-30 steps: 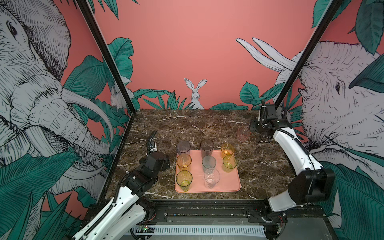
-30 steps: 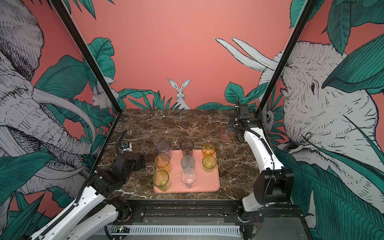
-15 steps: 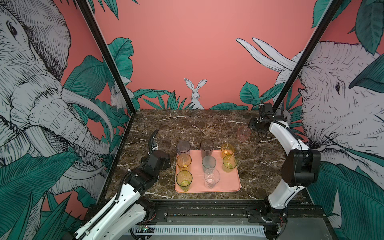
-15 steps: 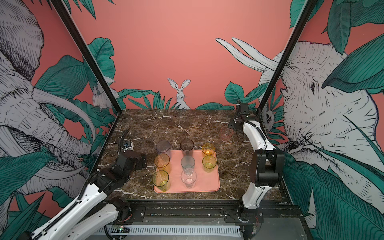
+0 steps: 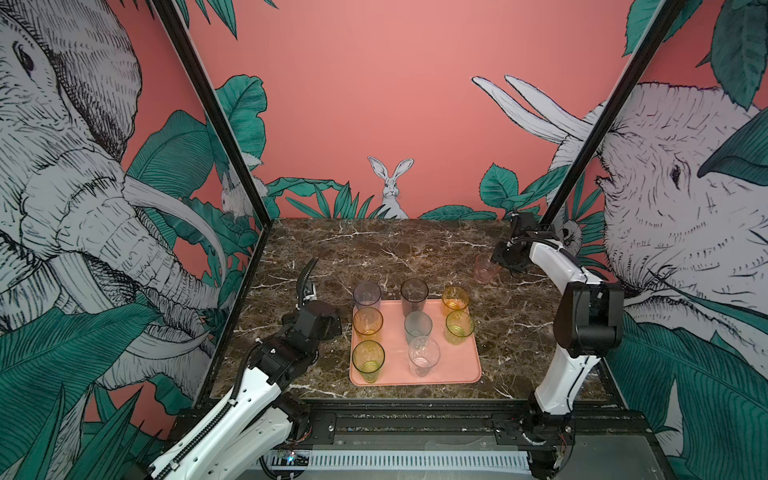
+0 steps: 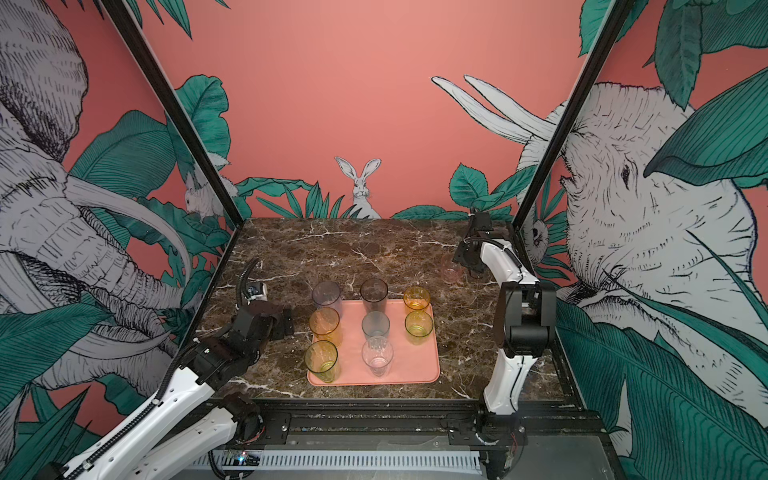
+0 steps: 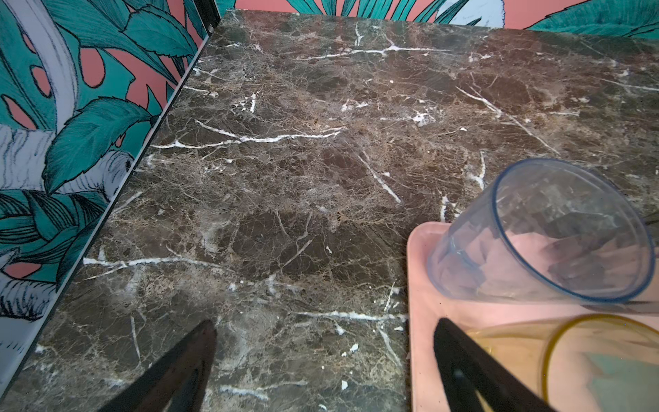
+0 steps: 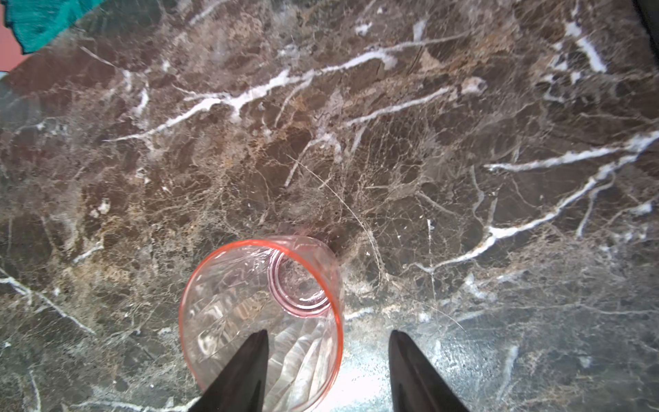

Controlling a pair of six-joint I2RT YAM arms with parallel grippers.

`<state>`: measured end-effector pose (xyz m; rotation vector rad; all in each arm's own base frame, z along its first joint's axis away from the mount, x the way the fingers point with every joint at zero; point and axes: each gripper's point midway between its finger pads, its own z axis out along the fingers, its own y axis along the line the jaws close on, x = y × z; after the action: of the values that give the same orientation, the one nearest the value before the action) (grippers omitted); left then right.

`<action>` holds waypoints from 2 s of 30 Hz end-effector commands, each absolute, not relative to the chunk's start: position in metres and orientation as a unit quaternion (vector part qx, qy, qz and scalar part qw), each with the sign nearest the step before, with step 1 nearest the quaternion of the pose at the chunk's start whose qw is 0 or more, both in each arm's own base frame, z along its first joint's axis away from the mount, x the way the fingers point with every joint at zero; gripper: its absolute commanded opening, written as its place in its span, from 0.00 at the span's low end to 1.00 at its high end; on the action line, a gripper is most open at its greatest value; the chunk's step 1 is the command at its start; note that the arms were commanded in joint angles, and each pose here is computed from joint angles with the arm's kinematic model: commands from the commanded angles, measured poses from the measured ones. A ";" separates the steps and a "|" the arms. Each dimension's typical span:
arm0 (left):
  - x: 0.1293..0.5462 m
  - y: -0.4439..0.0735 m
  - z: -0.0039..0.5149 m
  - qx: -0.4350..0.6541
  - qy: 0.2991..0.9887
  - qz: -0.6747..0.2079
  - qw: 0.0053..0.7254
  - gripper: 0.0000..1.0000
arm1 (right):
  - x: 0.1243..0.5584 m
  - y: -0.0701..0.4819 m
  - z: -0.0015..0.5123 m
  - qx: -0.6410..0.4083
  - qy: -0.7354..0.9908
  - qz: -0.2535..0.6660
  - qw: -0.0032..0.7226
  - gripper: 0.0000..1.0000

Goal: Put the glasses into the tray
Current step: 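Lower the right gripper onto the pink glass rim and close it, then lift the pink glass and carry it toward the tray's near edge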

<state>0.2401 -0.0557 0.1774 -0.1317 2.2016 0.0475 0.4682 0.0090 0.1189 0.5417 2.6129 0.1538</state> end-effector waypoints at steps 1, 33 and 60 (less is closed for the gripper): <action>0.241 -0.054 0.179 -0.065 0.889 0.017 0.453 0.96 | 0.476 0.008 0.123 0.203 0.947 0.062 0.241 0.55; 0.237 -0.055 0.177 -0.074 0.891 0.003 0.449 0.96 | 0.478 0.012 0.092 0.204 0.953 0.073 0.213 0.38; 0.240 -0.057 0.180 -0.070 0.889 0.002 0.452 0.96 | 0.477 0.011 0.092 0.196 0.956 0.068 0.210 0.16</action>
<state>0.2390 -0.0576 0.1771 -0.1543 2.2049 0.0167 0.4744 0.0147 0.0892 0.5468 2.6604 0.2022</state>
